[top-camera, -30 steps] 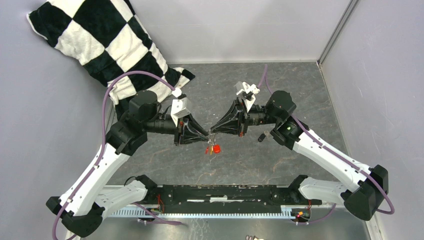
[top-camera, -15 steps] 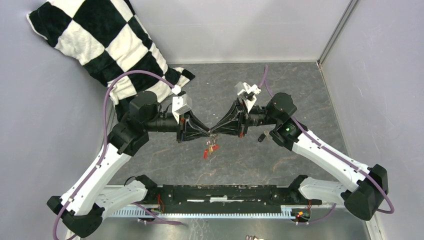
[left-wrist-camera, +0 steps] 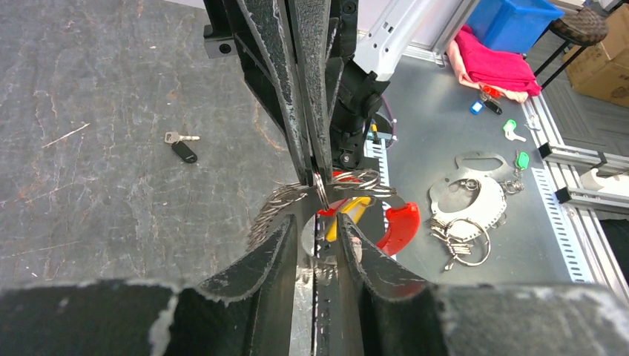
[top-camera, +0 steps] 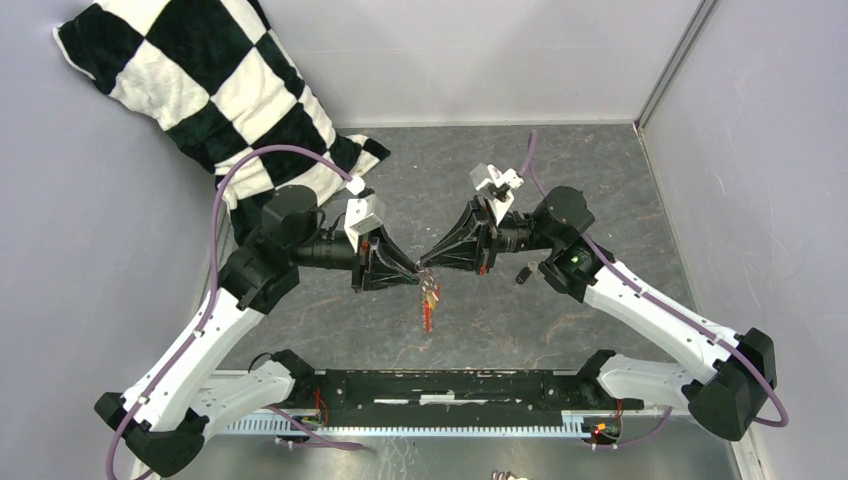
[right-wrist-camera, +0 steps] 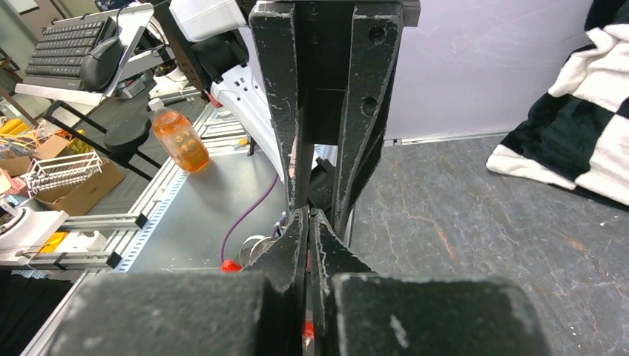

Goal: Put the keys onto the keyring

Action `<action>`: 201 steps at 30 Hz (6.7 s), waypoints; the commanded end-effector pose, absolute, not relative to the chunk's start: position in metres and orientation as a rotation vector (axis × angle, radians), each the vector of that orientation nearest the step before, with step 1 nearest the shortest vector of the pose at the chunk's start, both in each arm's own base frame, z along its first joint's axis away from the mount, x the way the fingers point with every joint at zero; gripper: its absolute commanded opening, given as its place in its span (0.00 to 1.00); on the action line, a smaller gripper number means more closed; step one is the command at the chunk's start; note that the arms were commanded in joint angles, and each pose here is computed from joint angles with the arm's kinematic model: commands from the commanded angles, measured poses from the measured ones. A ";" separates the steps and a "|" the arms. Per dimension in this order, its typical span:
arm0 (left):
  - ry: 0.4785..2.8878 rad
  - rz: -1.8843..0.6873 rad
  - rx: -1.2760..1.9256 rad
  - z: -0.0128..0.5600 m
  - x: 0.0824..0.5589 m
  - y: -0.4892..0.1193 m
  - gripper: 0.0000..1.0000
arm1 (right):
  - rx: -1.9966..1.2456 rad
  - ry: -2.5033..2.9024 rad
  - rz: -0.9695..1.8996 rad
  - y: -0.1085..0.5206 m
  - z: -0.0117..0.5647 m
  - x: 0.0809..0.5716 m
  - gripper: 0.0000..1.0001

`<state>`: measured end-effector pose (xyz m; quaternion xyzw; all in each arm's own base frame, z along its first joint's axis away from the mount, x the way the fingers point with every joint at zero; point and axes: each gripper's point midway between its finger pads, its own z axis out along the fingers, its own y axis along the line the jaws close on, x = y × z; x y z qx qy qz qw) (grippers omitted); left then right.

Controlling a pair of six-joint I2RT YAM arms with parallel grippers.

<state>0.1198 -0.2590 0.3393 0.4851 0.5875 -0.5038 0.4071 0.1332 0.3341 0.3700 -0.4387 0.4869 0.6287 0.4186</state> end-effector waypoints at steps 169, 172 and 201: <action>1.586 -1.004 0.950 0.333 0.171 -0.247 0.02 | -0.525 2.340 0.501 0.201 0.034 0.284 0.45; 1.589 -1.006 0.950 0.332 0.171 -0.247 0.02 | -0.525 2.306 0.469 0.207 0.045 0.290 0.48; 1.578 -1.011 0.944 0.337 0.169 -0.246 0.02 | -0.404 2.271 0.004 0.214 0.039 0.295 0.43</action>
